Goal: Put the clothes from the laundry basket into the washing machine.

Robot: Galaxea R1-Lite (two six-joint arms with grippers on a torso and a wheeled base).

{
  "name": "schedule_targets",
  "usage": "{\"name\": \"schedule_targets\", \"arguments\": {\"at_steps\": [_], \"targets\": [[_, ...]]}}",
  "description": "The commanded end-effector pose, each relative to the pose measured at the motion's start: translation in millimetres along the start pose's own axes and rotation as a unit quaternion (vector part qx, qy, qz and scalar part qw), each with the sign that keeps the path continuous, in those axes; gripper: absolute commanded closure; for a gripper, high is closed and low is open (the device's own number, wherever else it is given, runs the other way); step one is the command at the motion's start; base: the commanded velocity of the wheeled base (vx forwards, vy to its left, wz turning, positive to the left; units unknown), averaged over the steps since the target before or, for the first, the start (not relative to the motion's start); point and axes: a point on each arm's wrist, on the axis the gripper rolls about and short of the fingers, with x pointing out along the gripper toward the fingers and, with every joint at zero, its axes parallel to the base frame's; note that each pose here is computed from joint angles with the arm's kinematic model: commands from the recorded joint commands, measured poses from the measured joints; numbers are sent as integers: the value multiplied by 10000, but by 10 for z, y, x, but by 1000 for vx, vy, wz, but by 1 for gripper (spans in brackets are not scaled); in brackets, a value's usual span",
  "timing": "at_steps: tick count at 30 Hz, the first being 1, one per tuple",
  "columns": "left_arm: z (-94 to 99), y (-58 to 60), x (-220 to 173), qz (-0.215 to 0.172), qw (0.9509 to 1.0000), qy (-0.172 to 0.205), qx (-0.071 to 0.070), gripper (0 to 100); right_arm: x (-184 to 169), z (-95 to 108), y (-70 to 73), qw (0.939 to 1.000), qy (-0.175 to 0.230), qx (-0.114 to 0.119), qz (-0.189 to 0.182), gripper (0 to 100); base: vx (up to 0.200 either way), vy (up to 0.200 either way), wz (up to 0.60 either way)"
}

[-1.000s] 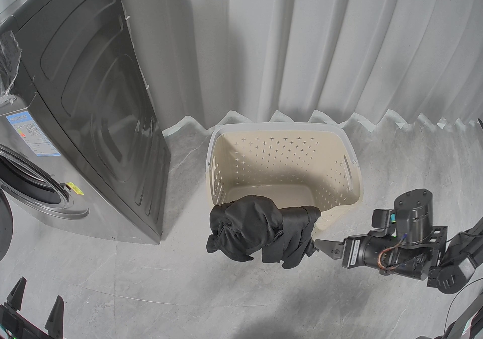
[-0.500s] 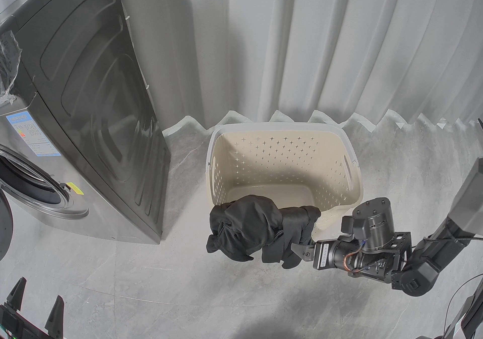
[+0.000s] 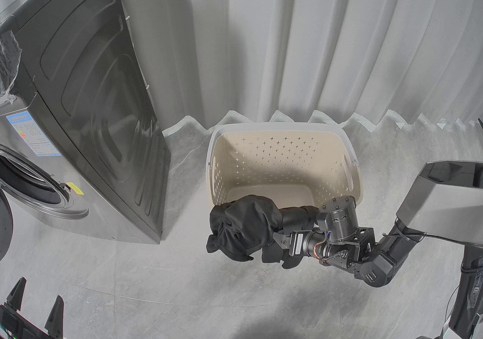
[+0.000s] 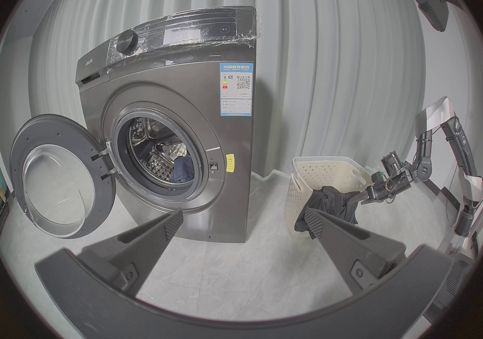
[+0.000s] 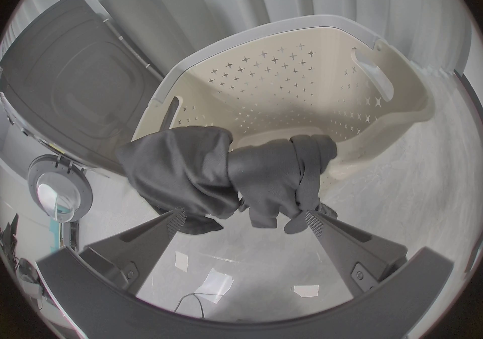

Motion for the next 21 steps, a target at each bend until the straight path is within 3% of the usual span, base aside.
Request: {"name": "schedule_targets", "arguments": {"at_steps": [1, 8, 21], "targets": [[-48, 1, 0, 15, 10000, -1, -6, 0, 237, 1, -114, 9998, -34, 82, -203, 0, 0, 0, 0], [-48, 2, 0, 22, 10000, -2, -6, 0, 364, 42, -210, 9993, -110, 164, -319, 0, 0, 0, 0], [-48, 2, 0, 22, 10000, -2, -21, 0, 476, 67, -178, 9993, -203, 176, -266, 0, 0, 0, 0]]}}
